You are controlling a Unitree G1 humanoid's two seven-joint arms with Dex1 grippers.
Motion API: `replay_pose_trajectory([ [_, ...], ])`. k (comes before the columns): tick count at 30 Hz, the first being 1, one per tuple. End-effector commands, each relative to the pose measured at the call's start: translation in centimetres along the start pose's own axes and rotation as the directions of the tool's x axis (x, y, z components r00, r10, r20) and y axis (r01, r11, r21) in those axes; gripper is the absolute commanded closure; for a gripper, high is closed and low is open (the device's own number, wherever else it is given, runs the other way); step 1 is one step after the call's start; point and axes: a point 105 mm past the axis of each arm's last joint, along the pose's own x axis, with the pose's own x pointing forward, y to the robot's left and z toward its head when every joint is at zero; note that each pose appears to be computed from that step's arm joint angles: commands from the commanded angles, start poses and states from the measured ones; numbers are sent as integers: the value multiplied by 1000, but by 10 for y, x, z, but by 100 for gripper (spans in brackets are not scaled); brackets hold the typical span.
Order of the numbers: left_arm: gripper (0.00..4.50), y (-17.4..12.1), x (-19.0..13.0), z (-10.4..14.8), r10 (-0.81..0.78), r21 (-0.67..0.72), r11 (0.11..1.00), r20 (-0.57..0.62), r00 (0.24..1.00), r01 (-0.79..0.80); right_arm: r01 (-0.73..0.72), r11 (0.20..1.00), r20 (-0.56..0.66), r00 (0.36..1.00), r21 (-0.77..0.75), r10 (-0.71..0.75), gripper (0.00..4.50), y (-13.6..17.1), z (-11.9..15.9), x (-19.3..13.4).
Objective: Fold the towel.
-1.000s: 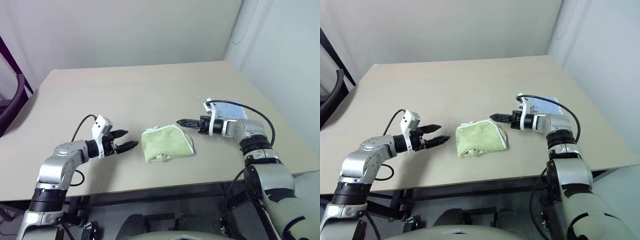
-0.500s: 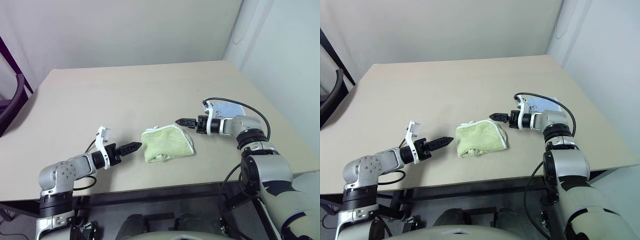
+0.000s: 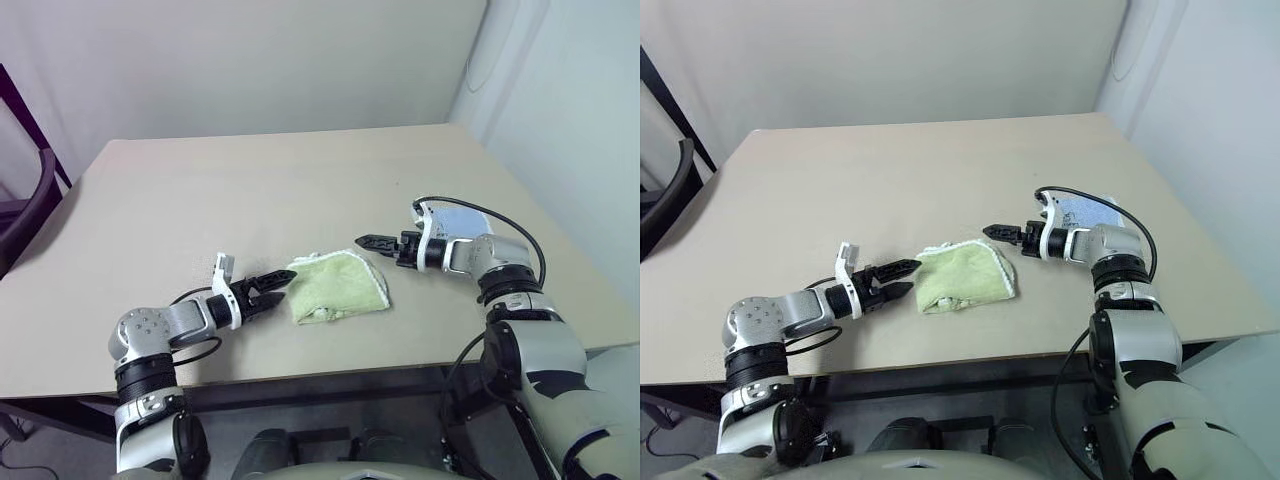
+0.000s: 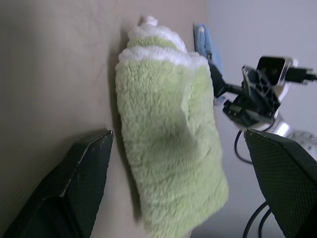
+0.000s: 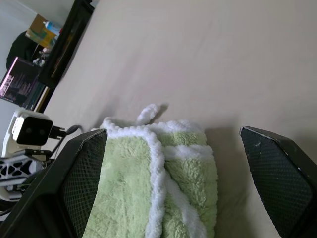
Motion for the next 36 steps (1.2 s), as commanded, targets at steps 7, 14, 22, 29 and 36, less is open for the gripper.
replay_pose_trajectory([
  [7, 1, -28, 58, -30, -64, -50, 997, -187, 980, 55, 2, 1000, 85, 996, -31, 0, 0, 6, 18, -11],
  [14, 1, -25, 84, -31, -6, -66, 998, -186, 982, -6, 42, 999, 105, 994, -17, -40, 0, -1, 14, -18],
  [22, 40, -14, 79, -30, 94, 9, 995, -214, 972, -95, 72, 997, 116, 991, -1, -71, 0, -6, 10, -21],
  [29, 267, -7, 73, -48, 129, 71, 991, -274, 953, -113, 92, 996, 129, 987, 7, -92, 0, -9, 12, -20],
  [36, 449, -10, 67, -38, 114, 58, 993, -206, 972, -104, 101, 995, 134, 986, 2, -100, 0, -11, 11, -20],
])
